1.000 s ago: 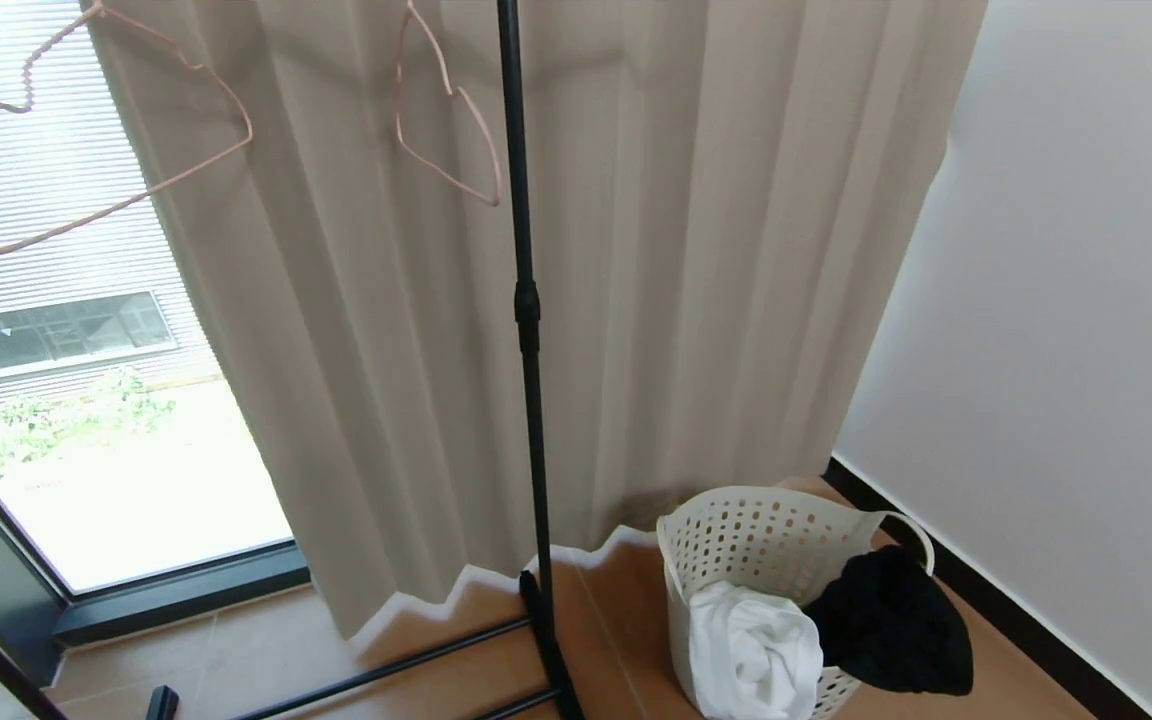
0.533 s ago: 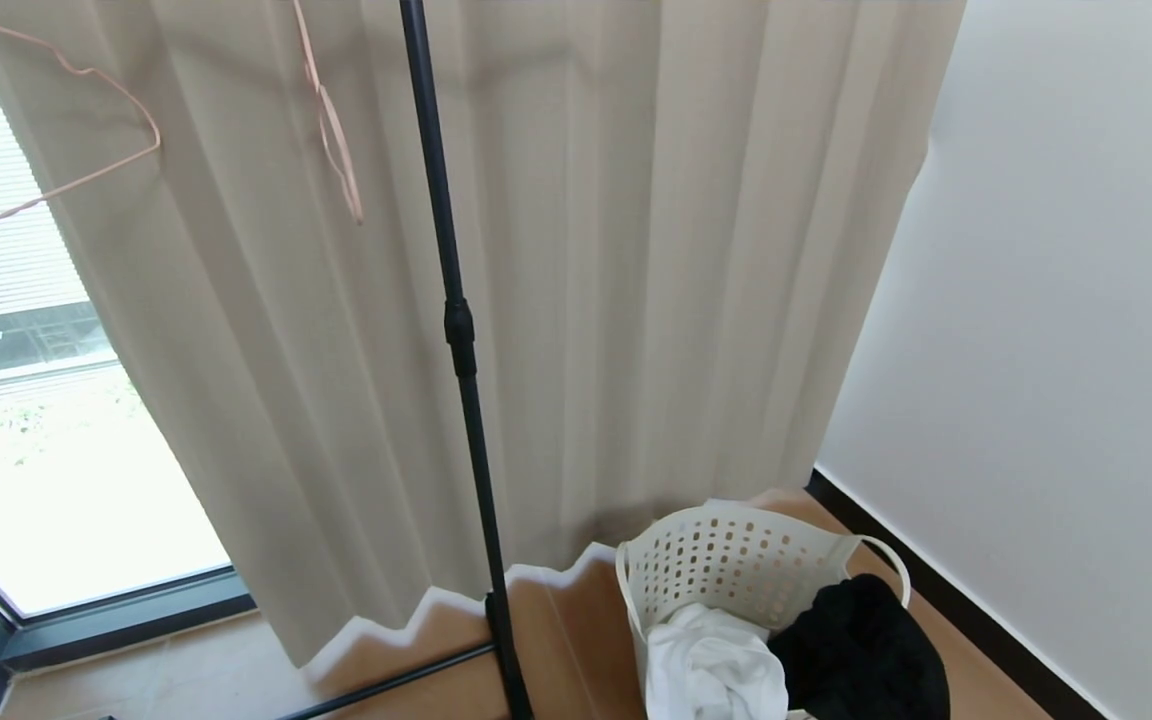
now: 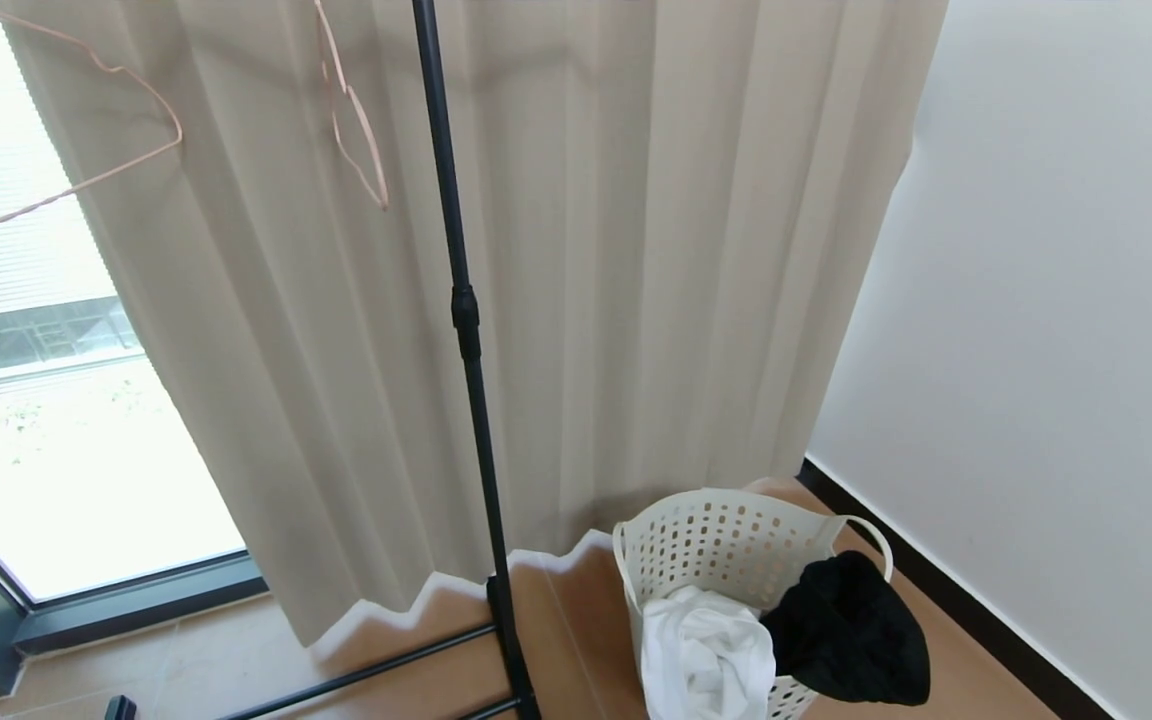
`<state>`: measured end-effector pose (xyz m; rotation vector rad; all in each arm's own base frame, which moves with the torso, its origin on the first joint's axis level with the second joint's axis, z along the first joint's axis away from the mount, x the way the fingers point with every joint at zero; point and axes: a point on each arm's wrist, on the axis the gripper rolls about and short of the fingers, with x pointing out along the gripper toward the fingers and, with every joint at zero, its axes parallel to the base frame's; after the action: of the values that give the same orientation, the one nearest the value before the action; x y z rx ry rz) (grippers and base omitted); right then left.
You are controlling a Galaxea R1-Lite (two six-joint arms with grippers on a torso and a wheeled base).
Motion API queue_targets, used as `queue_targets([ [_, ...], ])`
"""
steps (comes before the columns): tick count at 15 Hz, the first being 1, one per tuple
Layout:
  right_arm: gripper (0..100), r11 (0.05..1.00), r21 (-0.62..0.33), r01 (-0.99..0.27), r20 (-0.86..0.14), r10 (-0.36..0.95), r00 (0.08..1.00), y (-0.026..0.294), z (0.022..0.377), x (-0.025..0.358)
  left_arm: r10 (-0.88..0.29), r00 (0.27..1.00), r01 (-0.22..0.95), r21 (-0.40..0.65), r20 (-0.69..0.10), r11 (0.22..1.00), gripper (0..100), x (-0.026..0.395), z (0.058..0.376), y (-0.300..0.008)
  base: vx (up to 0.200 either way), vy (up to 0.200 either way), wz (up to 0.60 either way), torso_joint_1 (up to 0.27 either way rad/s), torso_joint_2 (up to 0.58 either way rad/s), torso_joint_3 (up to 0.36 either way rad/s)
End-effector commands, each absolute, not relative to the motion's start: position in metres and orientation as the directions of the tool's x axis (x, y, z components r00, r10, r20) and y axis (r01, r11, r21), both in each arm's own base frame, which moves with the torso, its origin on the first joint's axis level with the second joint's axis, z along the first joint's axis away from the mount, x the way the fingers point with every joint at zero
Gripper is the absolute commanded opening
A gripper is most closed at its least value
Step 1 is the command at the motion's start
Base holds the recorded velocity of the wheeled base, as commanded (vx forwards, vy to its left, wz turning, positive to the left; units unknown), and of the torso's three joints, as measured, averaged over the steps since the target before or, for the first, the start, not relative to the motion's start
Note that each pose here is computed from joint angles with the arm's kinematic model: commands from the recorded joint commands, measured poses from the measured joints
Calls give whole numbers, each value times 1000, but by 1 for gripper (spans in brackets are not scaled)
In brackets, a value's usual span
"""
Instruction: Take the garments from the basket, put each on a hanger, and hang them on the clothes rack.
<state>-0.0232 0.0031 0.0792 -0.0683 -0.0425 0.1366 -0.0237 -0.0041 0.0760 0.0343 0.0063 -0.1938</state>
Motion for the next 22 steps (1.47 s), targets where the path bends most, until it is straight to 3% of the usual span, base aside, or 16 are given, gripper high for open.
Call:
queue_targets([
  [1,100,988,-71,-135,36,138,990,3,79,-23,-192,981,192,34,-8,981,100,-24,76,-4,0,0,-600,12,7,2],
  [12,100,988,-71,-135,36,138,990,3,79,-23,-192,981,192,35,-9,981,100,-24,76,-4,0,0,-55,0,0,-8],
  [22,100,988,-71,-135,36,138,990,3,79,-23,-192,981,192,35,-9,981,100,-24,76,-4,0,0,0,2,4,-181],
])
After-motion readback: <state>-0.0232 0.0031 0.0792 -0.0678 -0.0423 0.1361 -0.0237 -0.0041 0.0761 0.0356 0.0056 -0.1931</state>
